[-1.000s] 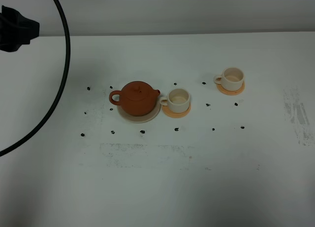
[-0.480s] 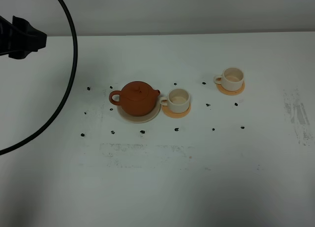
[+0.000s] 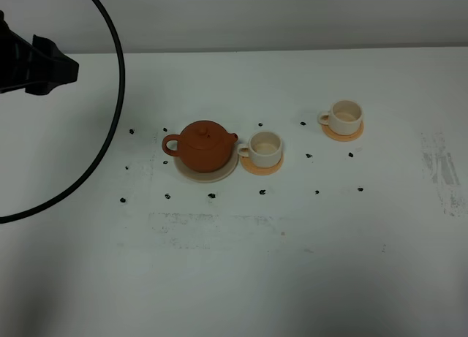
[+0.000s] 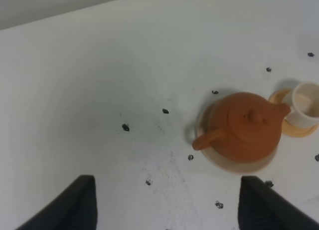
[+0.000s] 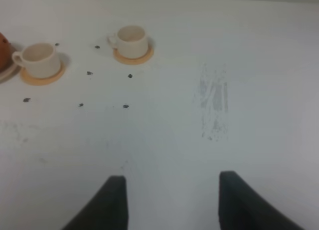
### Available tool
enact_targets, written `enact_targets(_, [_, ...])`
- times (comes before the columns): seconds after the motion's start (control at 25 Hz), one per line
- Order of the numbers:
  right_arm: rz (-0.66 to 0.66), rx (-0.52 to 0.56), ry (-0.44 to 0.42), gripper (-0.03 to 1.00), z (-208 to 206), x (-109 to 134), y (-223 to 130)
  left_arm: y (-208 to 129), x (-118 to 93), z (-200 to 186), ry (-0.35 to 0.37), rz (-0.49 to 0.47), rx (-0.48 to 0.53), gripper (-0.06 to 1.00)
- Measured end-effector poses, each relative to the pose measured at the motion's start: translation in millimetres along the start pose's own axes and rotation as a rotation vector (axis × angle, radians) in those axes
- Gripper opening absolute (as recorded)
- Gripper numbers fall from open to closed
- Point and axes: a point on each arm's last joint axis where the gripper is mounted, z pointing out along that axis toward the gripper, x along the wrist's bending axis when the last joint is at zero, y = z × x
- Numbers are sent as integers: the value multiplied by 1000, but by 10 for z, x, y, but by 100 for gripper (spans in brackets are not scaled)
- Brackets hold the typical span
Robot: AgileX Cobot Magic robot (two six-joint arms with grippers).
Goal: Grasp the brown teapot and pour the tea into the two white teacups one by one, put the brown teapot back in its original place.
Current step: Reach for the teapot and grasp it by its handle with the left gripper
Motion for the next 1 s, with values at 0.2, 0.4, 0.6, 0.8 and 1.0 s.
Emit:
enact_targets(0.2, [-12, 2, -15, 43, 0, -13, -2, 1, 9, 25, 2, 14, 1, 61])
enact_targets(0.4, [-12, 2, -15, 43, 0, -13, -2, -29, 35, 145, -9, 61, 40, 61])
enact_targets(0.6, [-12, 2, -15, 43, 0, -13, -2, -98, 55, 294, -39, 94, 118, 61])
enact_targets(0.8, [-12, 2, -15, 43, 0, -13, -2, -130, -18, 366, -88, 150, 205, 61])
enact_targets(1.0, [-12, 2, -15, 43, 0, -13, -2, -134, -179, 469, -116, 342, 304, 61])
